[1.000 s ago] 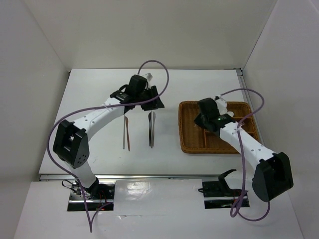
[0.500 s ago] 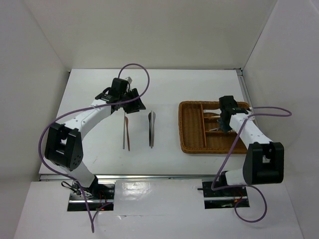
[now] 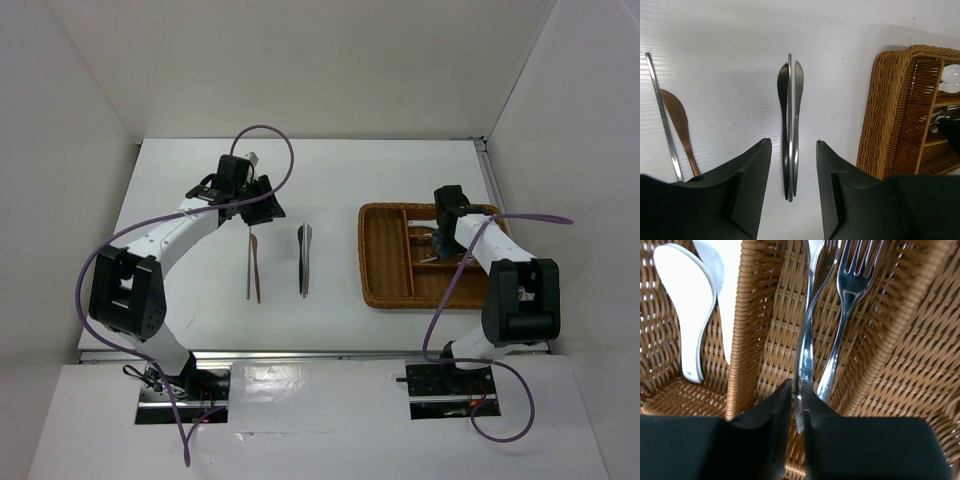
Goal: Sort the eating utensils into containers
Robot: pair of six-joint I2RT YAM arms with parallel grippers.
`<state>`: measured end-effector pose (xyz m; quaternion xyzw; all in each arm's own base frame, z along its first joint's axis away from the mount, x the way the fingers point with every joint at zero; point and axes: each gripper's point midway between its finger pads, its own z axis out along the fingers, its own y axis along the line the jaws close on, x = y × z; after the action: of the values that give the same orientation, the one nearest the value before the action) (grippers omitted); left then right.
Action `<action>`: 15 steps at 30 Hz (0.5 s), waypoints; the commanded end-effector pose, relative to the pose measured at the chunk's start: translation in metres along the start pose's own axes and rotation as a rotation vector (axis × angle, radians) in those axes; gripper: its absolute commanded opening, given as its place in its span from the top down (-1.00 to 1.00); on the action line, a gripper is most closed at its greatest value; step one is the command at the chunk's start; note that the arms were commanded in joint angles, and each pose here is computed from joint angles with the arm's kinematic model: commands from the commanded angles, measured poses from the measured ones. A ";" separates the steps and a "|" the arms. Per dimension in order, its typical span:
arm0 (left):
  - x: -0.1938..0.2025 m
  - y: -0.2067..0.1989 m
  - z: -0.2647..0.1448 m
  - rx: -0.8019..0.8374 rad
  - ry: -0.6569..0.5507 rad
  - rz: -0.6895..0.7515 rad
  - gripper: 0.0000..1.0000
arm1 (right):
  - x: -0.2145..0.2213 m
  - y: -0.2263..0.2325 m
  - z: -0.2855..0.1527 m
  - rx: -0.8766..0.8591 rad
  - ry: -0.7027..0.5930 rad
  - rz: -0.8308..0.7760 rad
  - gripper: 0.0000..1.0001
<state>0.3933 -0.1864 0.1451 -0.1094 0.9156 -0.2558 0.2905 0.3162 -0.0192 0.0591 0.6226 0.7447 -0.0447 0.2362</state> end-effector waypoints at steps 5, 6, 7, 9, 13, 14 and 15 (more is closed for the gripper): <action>-0.006 0.004 0.000 -0.006 -0.020 0.035 -0.09 | -0.003 0.023 -0.015 -0.038 0.033 0.008 0.12; -0.005 0.003 0.000 0.001 -0.014 0.035 -0.09 | -0.005 0.024 -0.018 -0.049 0.030 0.003 0.05; -0.007 0.002 0.000 0.006 -0.021 0.037 -0.09 | -0.004 0.030 -0.024 -0.087 0.047 -0.010 0.03; 0.003 0.003 0.004 0.027 0.002 0.036 -0.09 | -0.006 0.034 -0.037 -0.150 0.053 -0.012 0.03; 0.020 0.005 0.013 0.090 0.032 0.081 -0.09 | -0.012 0.056 -0.071 -0.342 0.062 -0.040 0.03; 0.022 0.008 0.014 0.089 0.033 0.081 -0.09 | -0.009 0.060 -0.078 -0.392 0.077 -0.084 0.03; 0.024 0.009 0.016 0.090 0.032 0.082 -0.09 | -0.010 0.065 -0.087 -0.438 0.076 -0.101 0.03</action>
<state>0.3795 -0.1874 0.1153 -0.0824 0.9211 -0.2641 0.2741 0.3380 0.0059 0.1173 0.5742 0.7670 0.0660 0.2786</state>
